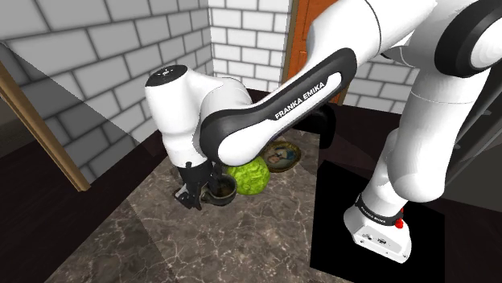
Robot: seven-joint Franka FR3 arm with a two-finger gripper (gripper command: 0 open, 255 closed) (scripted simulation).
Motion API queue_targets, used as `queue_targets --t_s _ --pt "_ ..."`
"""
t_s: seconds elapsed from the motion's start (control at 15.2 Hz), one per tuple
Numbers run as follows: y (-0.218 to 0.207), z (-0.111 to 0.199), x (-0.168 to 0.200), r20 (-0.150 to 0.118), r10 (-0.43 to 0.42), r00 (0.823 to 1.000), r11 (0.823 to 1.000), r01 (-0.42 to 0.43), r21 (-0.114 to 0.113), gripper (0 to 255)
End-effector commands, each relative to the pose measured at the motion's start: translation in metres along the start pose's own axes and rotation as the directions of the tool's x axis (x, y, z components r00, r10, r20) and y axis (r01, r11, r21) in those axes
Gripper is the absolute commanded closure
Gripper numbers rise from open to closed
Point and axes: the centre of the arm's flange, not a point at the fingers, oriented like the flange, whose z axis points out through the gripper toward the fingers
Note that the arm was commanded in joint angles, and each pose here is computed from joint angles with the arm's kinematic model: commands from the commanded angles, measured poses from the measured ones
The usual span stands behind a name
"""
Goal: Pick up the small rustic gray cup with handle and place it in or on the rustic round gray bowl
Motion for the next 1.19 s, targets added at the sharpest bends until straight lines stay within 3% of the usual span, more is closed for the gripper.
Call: queue_targets --t_s 0.0,1.12 --pt "0.0 -0.012 -0.001 0.0 0.0 1.0 1.0 0.0 0.0 255" --pt "0.007 -0.101 -0.004 0.0 0.0 1.0 1.0 0.0 0.0 255"
